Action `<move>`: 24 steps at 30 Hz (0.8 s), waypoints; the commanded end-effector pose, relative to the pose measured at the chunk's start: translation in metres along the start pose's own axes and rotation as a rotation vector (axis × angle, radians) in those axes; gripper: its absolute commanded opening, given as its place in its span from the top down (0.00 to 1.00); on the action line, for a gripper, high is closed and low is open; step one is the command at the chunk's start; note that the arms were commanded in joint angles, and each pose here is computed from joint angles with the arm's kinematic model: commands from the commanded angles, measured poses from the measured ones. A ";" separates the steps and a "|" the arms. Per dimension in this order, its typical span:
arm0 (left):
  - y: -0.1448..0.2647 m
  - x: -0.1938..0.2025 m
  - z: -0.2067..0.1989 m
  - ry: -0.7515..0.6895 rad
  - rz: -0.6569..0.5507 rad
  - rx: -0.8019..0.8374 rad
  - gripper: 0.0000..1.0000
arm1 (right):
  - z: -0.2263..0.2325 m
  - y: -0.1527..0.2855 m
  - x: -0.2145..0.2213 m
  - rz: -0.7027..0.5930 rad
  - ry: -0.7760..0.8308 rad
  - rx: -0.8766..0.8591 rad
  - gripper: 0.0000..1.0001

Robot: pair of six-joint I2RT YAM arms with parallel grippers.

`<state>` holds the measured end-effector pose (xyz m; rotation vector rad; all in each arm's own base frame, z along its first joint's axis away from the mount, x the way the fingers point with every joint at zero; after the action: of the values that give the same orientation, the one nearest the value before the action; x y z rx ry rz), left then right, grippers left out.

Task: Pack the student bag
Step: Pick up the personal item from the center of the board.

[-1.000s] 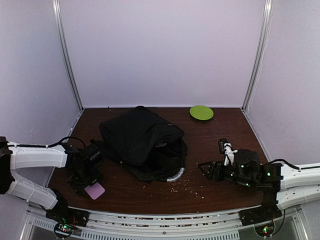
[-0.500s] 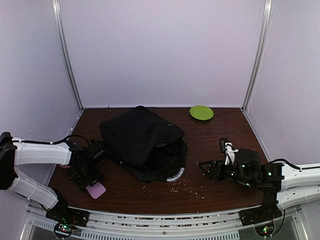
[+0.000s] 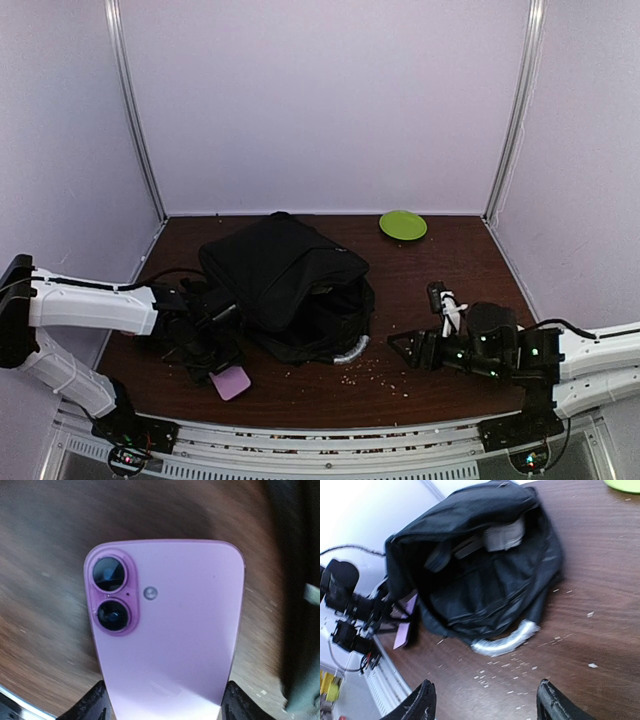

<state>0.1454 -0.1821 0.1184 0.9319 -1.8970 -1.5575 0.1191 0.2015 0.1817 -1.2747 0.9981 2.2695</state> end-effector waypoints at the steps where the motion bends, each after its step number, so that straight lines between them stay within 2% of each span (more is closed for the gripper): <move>1: 0.011 0.015 -0.020 -0.008 0.036 0.078 0.46 | 0.029 -0.010 0.004 0.019 -0.024 -0.170 0.32; 9: 0.004 0.028 -0.026 -0.047 0.063 0.099 0.46 | 0.075 -0.052 0.021 0.136 -0.088 -0.339 0.32; 14: 0.002 0.032 -0.031 -0.052 0.079 0.127 0.46 | 0.098 -0.087 0.025 0.204 -0.120 -0.384 0.33; 24: 0.018 0.033 -0.033 -0.014 0.077 0.203 0.45 | 0.126 -0.132 0.030 0.263 -0.192 -0.472 0.34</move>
<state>0.1412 -0.2185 0.1225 0.8753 -2.0311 -1.4662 0.1083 0.3596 0.1398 -1.1461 0.7433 2.8069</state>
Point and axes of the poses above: each gripper's point midway between its finger pads, its own y axis back along the fingers, its own z axis along the line the jaws close on, x = y × z, the point moved 9 cm from there along y, back along the fingers, and after that the axes turned 14 degrees about y, right-handed, at the moved point
